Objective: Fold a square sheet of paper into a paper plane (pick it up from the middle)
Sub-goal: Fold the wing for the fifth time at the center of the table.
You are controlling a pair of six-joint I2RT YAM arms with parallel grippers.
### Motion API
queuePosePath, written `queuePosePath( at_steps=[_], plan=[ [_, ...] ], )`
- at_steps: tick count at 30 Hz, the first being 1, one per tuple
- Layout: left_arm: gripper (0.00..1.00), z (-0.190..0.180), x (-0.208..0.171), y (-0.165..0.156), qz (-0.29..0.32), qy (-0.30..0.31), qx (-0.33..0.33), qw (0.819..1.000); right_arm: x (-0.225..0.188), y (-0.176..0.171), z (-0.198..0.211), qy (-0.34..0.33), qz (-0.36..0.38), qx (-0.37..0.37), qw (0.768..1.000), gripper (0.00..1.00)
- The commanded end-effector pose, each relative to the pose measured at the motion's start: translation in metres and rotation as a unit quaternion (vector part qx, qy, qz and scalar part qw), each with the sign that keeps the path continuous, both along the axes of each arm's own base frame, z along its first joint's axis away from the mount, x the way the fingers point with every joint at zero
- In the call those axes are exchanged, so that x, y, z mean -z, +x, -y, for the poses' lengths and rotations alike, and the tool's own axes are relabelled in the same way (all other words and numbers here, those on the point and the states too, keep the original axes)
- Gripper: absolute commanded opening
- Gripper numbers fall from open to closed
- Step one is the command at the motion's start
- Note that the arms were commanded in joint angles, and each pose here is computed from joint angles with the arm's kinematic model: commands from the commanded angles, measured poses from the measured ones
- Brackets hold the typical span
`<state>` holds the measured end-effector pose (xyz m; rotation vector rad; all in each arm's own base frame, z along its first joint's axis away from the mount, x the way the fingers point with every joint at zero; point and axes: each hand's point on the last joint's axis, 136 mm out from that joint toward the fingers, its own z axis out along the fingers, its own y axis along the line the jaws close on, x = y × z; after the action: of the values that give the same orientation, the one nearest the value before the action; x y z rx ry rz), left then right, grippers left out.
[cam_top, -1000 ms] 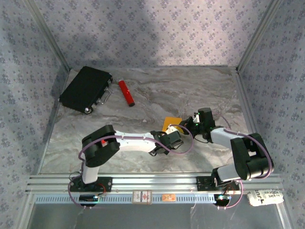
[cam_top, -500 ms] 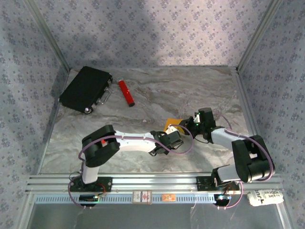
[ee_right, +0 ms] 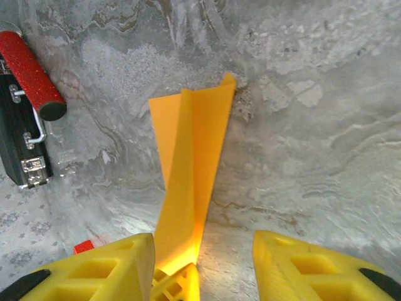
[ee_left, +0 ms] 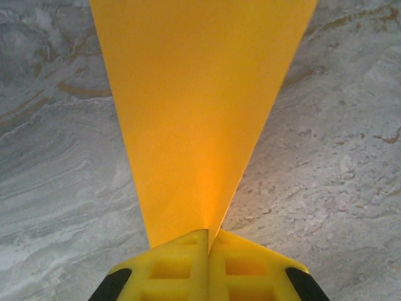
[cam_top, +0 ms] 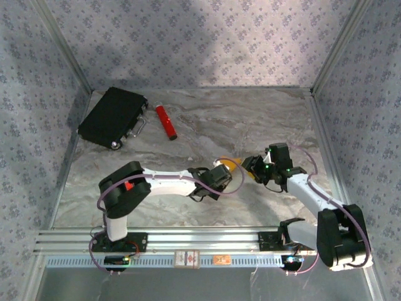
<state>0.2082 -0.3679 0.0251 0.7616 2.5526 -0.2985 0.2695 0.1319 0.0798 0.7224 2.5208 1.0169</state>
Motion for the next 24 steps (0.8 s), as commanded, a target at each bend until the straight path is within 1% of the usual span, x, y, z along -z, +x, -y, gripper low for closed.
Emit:
queuePosePath(
  at_steps=[1,7,15,20,24],
  plan=[
    [0.05,0.011,-0.008,-0.005,-0.045,-0.064,0.002,0.997,0.0,-0.006,0.006,-0.021,-0.005,-0.007,1.0,0.46],
    [0.07,0.009,-0.006,-0.004,-0.078,-0.091,-0.002,0.993,0.004,-0.01,0.005,-0.02,-0.004,-0.011,1.0,0.46],
    [0.12,0.011,-0.006,-0.002,-0.108,-0.116,-0.002,0.987,0.007,-0.011,-0.004,-0.034,0.011,-0.035,0.999,0.43],
    [0.13,0.015,-0.011,-0.001,-0.112,-0.122,0.005,0.986,0.006,-0.012,-0.017,-0.016,0.02,-0.064,0.998,0.38],
    [0.09,0.017,-0.01,-0.001,-0.115,-0.123,0.007,0.986,0.009,-0.013,-0.027,-0.007,0.016,-0.085,0.996,0.33]
  ],
)
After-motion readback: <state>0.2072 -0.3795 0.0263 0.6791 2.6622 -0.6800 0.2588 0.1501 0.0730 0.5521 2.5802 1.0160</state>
